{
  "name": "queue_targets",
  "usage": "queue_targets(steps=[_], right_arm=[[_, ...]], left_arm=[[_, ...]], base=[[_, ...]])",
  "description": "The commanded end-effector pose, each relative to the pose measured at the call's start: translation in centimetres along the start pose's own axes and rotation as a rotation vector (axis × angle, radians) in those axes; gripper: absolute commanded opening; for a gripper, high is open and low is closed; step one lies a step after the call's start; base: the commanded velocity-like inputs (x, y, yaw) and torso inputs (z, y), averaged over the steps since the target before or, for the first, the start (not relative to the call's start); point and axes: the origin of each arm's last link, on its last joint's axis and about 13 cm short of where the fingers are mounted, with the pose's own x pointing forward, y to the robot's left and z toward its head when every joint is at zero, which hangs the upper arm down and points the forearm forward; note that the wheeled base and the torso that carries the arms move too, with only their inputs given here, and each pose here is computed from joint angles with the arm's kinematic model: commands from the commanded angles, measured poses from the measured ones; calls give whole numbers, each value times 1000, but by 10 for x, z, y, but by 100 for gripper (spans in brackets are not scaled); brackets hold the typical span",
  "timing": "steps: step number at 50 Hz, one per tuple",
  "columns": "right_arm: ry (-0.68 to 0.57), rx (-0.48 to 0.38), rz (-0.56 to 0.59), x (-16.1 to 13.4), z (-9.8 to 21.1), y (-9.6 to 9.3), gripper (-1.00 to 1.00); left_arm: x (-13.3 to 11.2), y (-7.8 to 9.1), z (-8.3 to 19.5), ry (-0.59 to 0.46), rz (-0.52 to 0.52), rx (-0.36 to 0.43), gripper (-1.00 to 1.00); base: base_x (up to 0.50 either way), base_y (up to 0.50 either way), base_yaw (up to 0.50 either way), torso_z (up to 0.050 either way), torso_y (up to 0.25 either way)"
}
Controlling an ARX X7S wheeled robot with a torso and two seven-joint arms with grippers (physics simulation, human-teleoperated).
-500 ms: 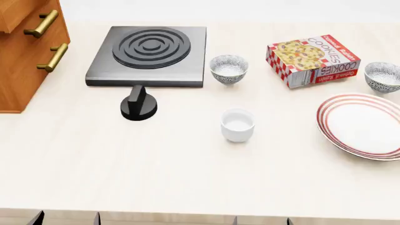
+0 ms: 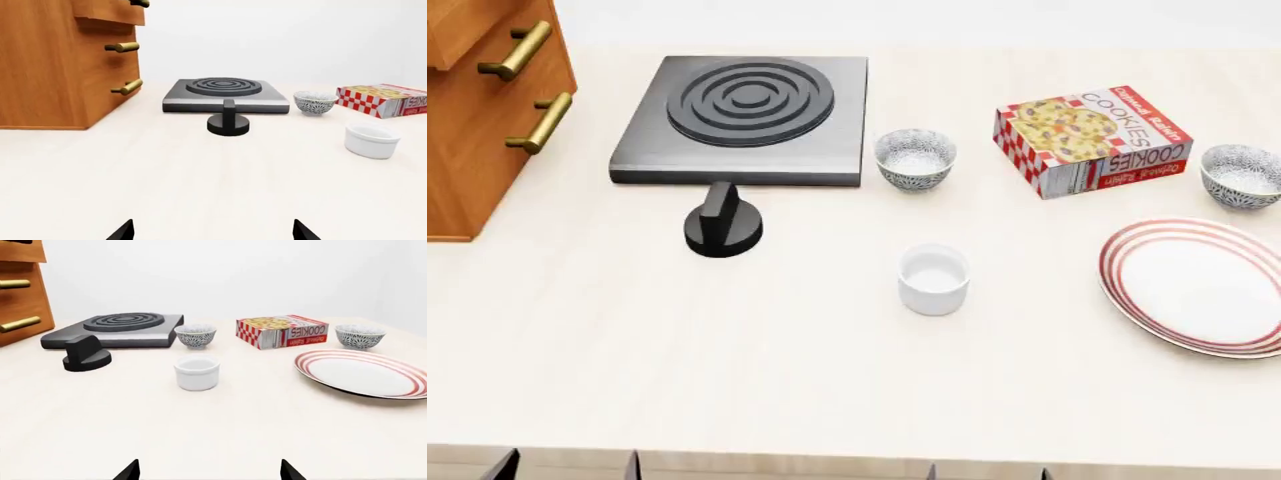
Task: Pick the akita bowl next to the plate and place it on the plate.
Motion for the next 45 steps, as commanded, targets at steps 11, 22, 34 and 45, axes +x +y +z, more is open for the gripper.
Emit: queue_targets(steps=[11,22,34,45], right_arm=[[-236,91,181,-9,133,11,100],[-245,123,183,-7,137,8,100],[-317,190,140,-9,154,-6,100],[-369,206,137,-14,162,-15,100]], left_arm=[[11,53,101,-117,60,-177,100],[15,60,88,-90,95,-182,100],[19,81,82,-76,178,-223,100],[20,91,71,-60,234,-245,100]], base=[[0,0,0,0,0],[0,0,0,0,0],[0,-3,0,0,0],[0,-284,0,0,0]])
